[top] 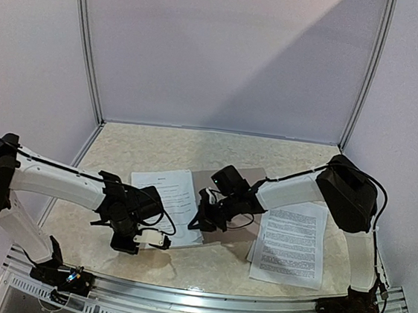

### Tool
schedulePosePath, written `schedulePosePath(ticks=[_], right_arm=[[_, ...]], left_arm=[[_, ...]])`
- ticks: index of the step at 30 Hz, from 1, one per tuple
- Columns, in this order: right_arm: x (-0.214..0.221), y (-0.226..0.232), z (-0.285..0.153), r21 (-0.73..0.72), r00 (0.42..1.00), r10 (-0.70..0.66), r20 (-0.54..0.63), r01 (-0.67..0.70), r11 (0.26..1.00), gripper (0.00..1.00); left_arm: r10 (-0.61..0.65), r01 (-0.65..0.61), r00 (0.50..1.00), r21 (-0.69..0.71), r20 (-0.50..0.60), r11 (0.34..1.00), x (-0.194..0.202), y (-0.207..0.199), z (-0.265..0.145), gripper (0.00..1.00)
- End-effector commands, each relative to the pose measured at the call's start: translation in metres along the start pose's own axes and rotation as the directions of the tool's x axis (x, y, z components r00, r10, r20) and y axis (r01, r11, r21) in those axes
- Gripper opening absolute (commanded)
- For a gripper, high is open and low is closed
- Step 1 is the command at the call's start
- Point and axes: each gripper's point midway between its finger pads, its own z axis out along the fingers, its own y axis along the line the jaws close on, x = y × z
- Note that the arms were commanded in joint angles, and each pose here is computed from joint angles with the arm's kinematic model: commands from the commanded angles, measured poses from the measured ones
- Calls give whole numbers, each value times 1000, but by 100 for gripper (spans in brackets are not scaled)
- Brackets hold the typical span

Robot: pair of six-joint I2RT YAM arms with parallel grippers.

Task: Put the files into the folder
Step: Insert the folder to form pockets on the folder.

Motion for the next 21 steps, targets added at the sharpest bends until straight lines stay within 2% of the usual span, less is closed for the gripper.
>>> schedulePosePath(ticks=[1, 12, 21], right_arm=[[11, 9, 4, -15, 1000, 13, 1, -13, 1000, 0], [18, 14, 6, -18, 999, 37, -4, -37, 999, 0], [32, 16, 12, 5, 998, 37, -56, -37, 999, 0]], left_arm=[[-11, 11, 1000, -43, -7, 999, -4, 6, 21, 49], [-26, 25, 1000, -57, -10, 998, -3, 11, 25, 47], [-38, 38, 999, -71, 2, 997, -5, 16, 23, 46]])
